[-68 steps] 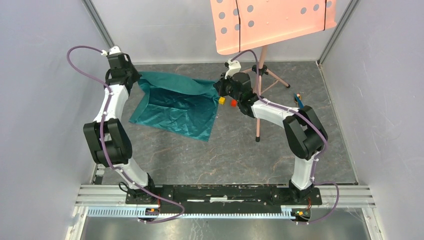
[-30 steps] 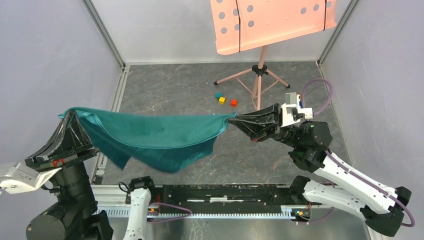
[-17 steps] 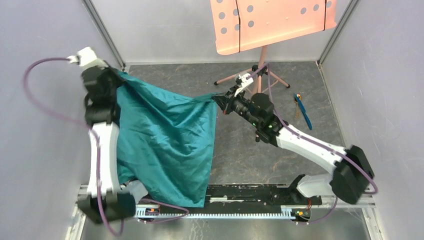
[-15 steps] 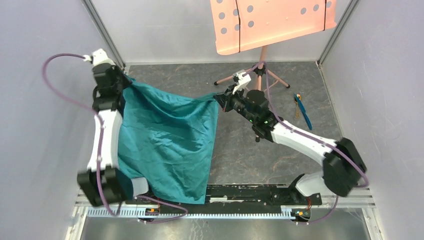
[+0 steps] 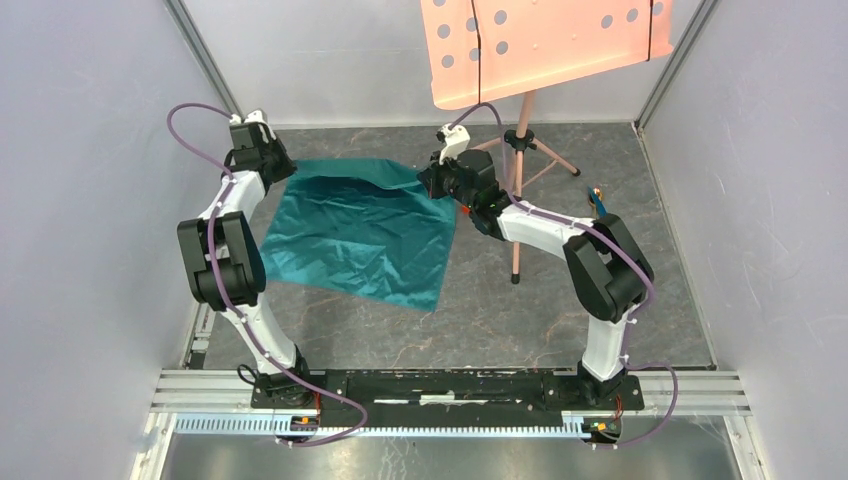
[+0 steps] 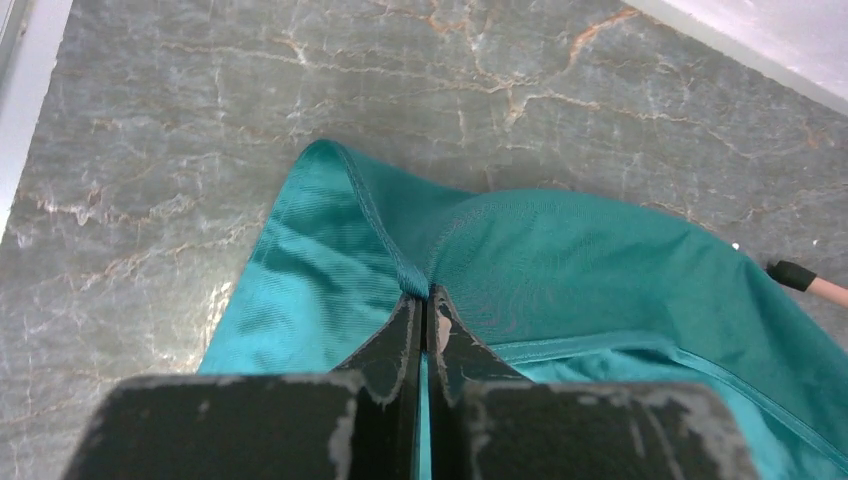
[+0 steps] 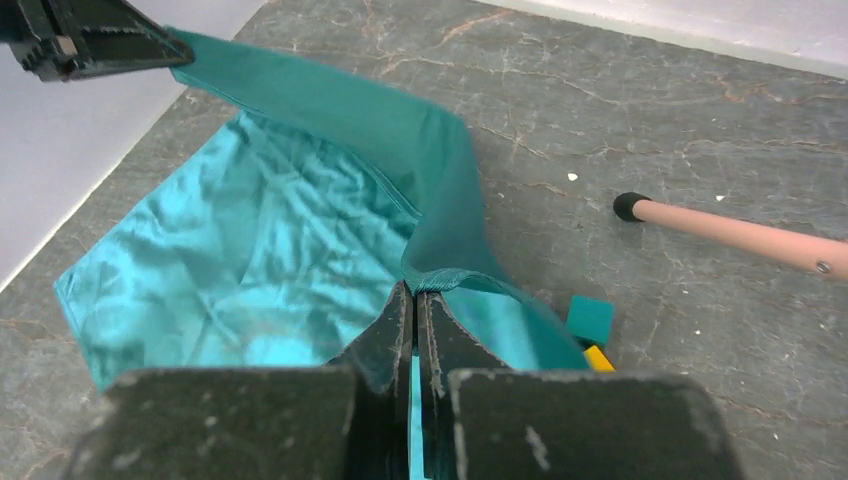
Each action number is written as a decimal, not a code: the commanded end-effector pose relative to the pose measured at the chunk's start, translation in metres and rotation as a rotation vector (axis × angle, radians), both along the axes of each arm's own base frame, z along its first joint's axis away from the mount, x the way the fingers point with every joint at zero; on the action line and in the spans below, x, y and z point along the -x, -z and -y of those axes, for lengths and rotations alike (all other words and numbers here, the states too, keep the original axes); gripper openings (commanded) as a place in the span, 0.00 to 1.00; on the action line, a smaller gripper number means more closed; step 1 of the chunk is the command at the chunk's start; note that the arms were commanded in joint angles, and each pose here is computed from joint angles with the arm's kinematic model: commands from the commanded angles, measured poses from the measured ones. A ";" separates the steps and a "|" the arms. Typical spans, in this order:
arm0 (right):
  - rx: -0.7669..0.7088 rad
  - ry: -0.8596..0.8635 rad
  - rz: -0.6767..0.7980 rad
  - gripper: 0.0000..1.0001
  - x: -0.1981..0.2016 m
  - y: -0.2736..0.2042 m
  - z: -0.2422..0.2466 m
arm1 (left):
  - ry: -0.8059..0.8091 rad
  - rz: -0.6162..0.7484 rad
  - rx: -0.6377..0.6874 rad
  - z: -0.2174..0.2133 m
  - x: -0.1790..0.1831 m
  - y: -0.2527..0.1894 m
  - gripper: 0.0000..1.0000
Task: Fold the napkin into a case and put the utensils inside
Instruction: Fold and flatten the napkin at the center of the board.
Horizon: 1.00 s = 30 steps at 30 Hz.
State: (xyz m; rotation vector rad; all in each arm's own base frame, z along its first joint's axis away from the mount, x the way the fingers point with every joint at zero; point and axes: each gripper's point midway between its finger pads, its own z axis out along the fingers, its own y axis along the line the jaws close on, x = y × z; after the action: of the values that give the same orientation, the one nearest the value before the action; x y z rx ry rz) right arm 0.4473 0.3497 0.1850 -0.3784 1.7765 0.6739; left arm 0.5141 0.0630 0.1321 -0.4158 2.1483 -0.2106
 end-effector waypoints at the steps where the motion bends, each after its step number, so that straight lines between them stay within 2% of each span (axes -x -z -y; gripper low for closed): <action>1: -0.017 -0.049 0.040 0.00 -0.010 -0.013 -0.011 | 0.079 0.055 -0.026 0.000 -0.017 -0.026 0.02; 11: 0.029 -0.095 0.018 0.00 -0.006 -0.003 -0.012 | -0.024 -0.141 0.098 0.002 0.010 0.002 0.02; 16: 0.001 -0.119 -0.031 0.00 0.008 -0.004 -0.013 | -0.047 -0.233 0.148 0.001 0.029 0.012 0.02; 23: -0.072 -0.157 -0.172 0.00 0.050 0.010 -0.016 | -0.091 -0.435 0.098 -0.008 0.065 0.028 0.02; 30: -0.007 -0.182 -0.257 0.00 0.099 0.032 -0.029 | -0.142 -0.555 0.007 -0.022 0.100 0.037 0.02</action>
State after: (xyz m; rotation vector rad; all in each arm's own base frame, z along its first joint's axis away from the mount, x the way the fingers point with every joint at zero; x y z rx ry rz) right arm 0.3768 0.3712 0.1369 -0.4642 1.9985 0.8682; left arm 0.4358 0.0732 0.0940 -0.6728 2.5839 -0.1351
